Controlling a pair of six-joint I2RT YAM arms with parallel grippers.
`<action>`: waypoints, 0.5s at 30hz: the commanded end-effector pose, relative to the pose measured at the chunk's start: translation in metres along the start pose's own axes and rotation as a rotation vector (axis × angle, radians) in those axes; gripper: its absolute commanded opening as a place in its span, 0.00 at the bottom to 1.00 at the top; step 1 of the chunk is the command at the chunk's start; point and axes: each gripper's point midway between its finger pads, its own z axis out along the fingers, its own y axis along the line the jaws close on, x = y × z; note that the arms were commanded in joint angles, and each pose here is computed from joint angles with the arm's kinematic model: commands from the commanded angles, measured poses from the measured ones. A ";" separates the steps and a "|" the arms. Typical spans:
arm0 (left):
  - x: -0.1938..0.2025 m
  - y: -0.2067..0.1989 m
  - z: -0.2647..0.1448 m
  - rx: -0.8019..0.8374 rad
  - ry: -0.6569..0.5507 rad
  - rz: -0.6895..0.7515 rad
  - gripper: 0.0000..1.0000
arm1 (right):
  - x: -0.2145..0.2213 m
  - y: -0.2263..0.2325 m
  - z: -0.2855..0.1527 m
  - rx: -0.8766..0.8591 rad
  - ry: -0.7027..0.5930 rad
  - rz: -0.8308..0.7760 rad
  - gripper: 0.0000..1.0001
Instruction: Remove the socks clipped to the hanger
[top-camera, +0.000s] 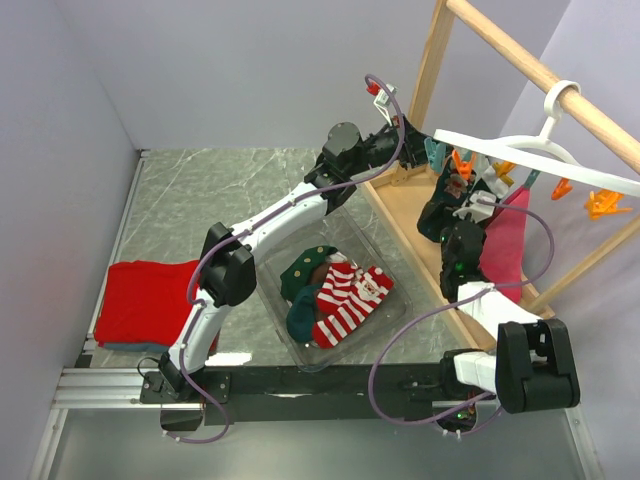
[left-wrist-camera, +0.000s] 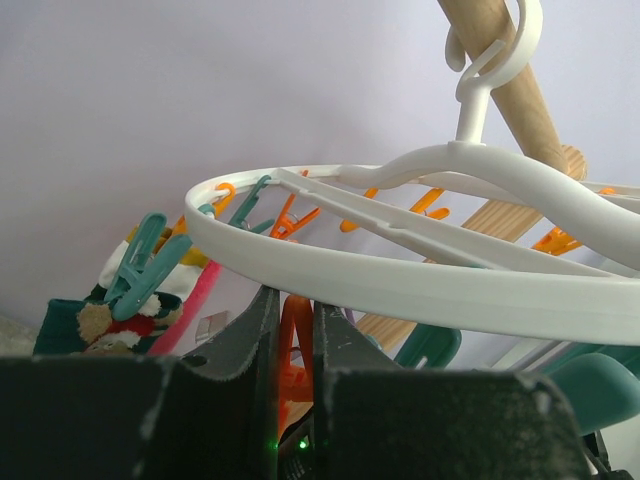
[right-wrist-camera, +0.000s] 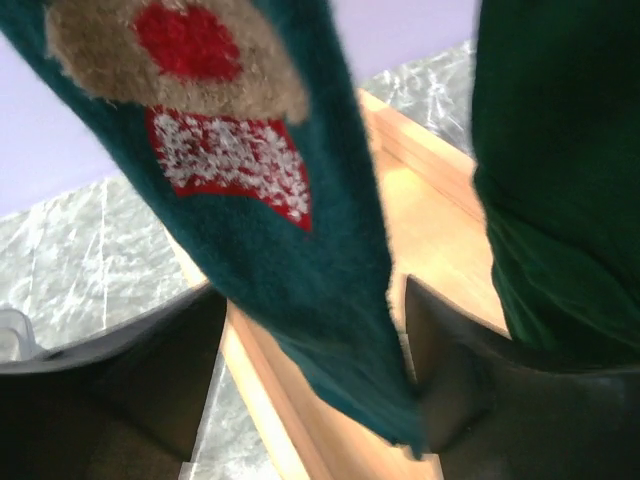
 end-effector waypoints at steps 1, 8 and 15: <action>0.003 -0.027 -0.001 0.073 0.037 0.001 0.08 | -0.020 0.017 0.004 -0.085 -0.063 0.002 0.63; 0.008 -0.020 0.000 0.068 0.048 -0.009 0.07 | -0.022 0.032 -0.012 -0.177 -0.068 0.057 0.30; 0.008 -0.011 -0.002 0.014 0.048 0.023 0.11 | -0.006 0.033 -0.033 -0.197 0.024 0.114 0.08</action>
